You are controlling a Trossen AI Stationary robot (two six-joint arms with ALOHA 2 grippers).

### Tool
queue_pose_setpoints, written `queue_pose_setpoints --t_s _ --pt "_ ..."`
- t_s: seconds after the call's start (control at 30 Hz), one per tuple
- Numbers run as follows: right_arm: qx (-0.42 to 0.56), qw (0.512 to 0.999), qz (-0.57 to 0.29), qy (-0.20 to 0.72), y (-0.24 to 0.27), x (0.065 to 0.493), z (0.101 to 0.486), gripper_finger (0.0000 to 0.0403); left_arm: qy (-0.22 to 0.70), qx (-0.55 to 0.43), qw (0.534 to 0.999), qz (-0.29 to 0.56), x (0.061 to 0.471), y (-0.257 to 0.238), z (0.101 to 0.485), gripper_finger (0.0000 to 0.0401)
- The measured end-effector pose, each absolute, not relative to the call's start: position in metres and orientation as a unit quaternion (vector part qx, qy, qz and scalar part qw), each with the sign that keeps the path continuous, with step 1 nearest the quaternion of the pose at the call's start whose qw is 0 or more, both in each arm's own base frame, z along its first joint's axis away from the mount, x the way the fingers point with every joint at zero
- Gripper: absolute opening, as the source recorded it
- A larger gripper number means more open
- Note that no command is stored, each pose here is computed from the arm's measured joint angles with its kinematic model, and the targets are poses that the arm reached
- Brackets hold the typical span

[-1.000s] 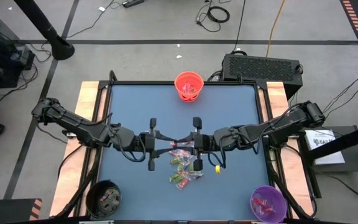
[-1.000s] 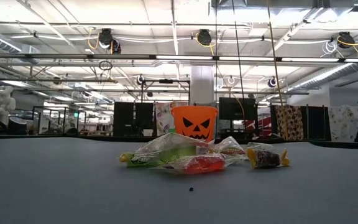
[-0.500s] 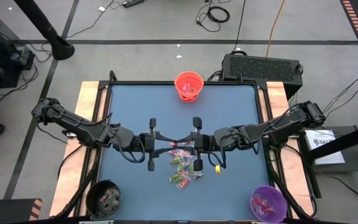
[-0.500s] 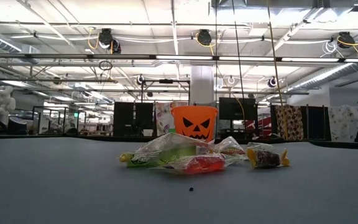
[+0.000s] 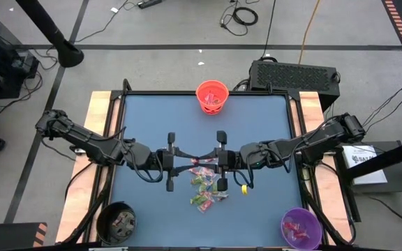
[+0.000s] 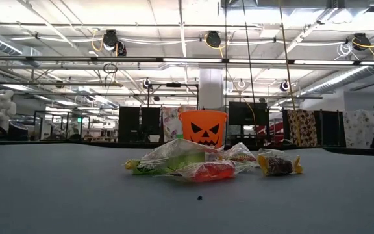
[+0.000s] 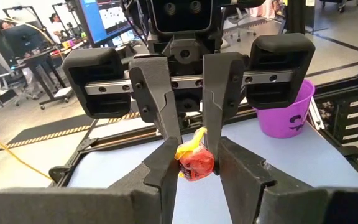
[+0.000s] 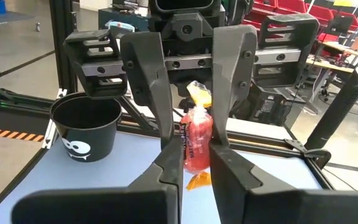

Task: Sort candy by brand, put in halloween buckets
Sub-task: Put the orange candy into the black bucket

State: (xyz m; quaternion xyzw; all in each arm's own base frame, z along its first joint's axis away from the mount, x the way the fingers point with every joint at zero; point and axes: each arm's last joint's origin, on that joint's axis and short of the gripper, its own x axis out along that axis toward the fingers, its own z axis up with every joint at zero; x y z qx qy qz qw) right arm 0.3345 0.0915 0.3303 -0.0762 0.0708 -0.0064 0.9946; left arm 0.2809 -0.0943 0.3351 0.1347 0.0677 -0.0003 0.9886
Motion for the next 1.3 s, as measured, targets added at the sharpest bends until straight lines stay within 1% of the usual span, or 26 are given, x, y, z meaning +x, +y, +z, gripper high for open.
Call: queue_pose_setpoints --t_s 0.1,0.33,0.8,1.0,1.3 --pt "-0.076 0.995 -0.006 0.071 0.0915 0.3345 0.3303 0.0048 0.068 0.135 0.989 0.000 0.2809 -0.0943 0.3351 0.0105" --pt "-0.079 0.994 -0.006 0.073 0.0916 0.3344 0.3299 0.0048 0.068 0.133 0.989 0.000 0.2809 -0.0944 0.3352 0.0076" --pt "-0.079 0.994 -0.005 0.072 0.0917 0.3344 0.3301 0.0048 0.068 0.136 0.988 0.000 0.2809 -0.0943 0.3352 0.0072" --pt "-0.079 0.994 -0.006 0.072 0.0916 0.3344 0.3301 0.0048 0.068 0.138 0.988 0.000 0.2809 -0.0942 0.3351 0.0058" --pt "-0.079 0.994 -0.006 0.072 0.0916 0.3344 0.3301 0.0048 0.071 0.139 0.988 0.000 0.2808 -0.0941 0.3346 0.0055"
